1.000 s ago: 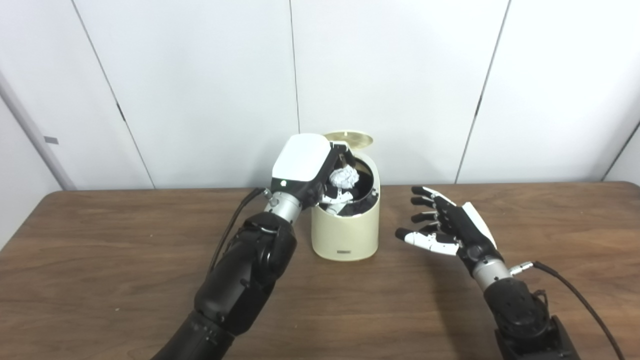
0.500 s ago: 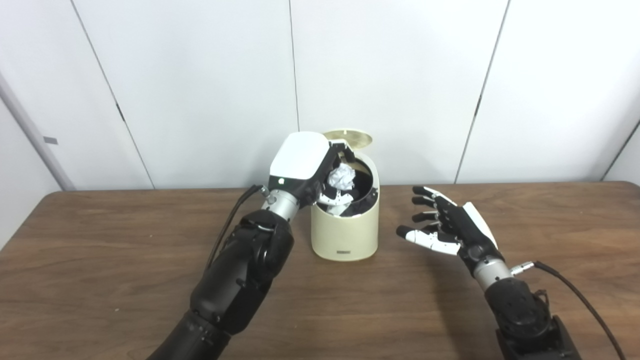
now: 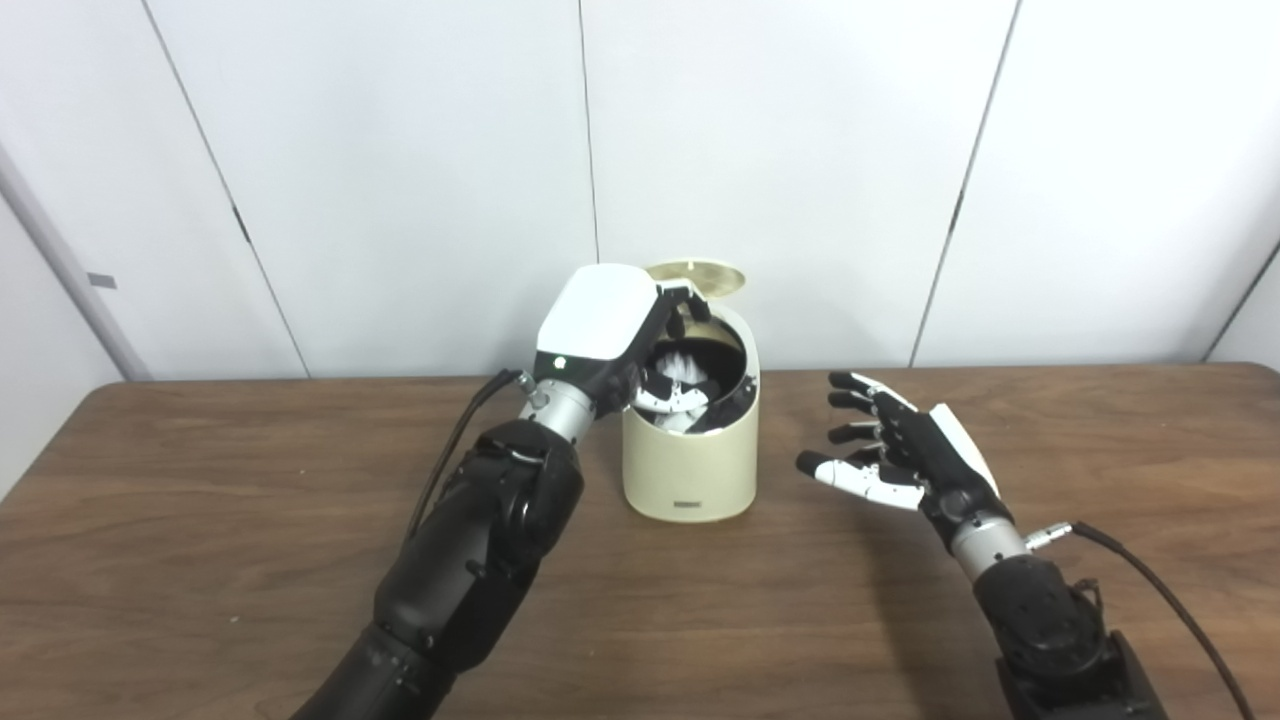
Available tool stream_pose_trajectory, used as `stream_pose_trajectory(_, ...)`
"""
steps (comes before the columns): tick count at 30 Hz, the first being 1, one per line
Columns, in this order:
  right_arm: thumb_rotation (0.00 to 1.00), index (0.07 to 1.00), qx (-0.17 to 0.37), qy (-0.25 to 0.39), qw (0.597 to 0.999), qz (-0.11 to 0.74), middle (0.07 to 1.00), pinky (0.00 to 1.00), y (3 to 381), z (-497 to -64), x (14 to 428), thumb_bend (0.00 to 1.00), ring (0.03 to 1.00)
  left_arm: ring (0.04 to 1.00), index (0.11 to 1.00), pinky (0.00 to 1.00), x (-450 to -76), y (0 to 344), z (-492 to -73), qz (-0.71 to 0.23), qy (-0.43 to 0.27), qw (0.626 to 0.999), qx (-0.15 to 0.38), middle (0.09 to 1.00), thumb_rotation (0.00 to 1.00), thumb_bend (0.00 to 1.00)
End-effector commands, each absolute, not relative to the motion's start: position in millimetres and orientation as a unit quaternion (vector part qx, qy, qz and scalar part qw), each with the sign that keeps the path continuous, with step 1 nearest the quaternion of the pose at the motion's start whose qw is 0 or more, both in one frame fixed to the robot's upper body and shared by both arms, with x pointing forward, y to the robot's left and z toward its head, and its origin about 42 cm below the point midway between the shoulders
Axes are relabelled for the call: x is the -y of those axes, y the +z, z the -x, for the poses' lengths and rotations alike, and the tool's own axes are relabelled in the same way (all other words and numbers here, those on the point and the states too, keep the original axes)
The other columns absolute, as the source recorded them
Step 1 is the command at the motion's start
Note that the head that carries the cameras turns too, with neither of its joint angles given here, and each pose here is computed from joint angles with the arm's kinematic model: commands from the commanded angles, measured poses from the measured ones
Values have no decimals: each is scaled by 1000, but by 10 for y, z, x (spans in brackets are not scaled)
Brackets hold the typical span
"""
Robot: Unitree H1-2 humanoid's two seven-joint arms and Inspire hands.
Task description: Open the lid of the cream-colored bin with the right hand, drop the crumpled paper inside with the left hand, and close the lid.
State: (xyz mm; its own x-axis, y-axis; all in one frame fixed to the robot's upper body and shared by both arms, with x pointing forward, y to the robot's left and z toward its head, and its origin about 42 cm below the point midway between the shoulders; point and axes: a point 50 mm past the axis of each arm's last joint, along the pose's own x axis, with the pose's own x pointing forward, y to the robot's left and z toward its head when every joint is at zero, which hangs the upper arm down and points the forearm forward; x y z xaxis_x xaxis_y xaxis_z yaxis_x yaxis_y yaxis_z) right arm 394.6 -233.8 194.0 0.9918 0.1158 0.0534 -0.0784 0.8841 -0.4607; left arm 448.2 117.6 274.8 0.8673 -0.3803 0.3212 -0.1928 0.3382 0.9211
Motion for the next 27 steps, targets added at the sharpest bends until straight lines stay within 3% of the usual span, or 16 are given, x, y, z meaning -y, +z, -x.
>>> stream_pose_trajectory(1,355,865,82,50,968,231,837,586,2162,-3997,2301,557,714,663,703,556,-1252,2926,-4515,-579,-36,772,262,696,277,1000)
stream_pose_trajectory(6,325,861,85,48,967,235,838,586,2171,-3997,2303,535,710,670,711,567,-1253,2925,-4524,-581,-35,770,261,703,283,1000)
stream_pose_trajectory(11,353,861,87,50,966,238,839,583,2165,-4002,2321,540,710,742,785,645,-1248,2907,-4522,-576,-41,774,260,782,268,1000)
stream_pose_trajectory(18,367,863,83,49,968,233,843,593,2156,-3997,2318,555,718,644,694,540,-1260,2908,-4507,-558,-46,778,286,687,194,961)
stream_pose_trajectory(19,364,863,83,48,967,234,841,590,2158,-3995,2316,549,716,560,628,461,-1264,2912,-4504,-549,-48,782,291,617,88,870)
stream_pose_trajectory(21,357,862,87,47,967,235,838,590,2169,-3994,2318,545,715,509,588,412,-1278,2925,-4472,-515,-52,804,294,573,26,812)
stream_pose_trajectory(22,347,862,88,45,967,236,838,597,2178,-3992,2319,533,719,456,552,365,-1296,2929,-4440,-486,-54,822,293,505,10,638)
stream_pose_trajectory(23,343,860,89,43,967,237,837,601,2184,-3991,2320,528,721,431,545,349,-1311,2931,-4418,-465,-56,834,292,495,5,570)
stream_pose_trajectory(27,361,849,96,40,967,234,835,599,2202,-4001,2325,527,718,398,546,325,-1434,2878,-4314,-408,-42,865,289,473,0,500)
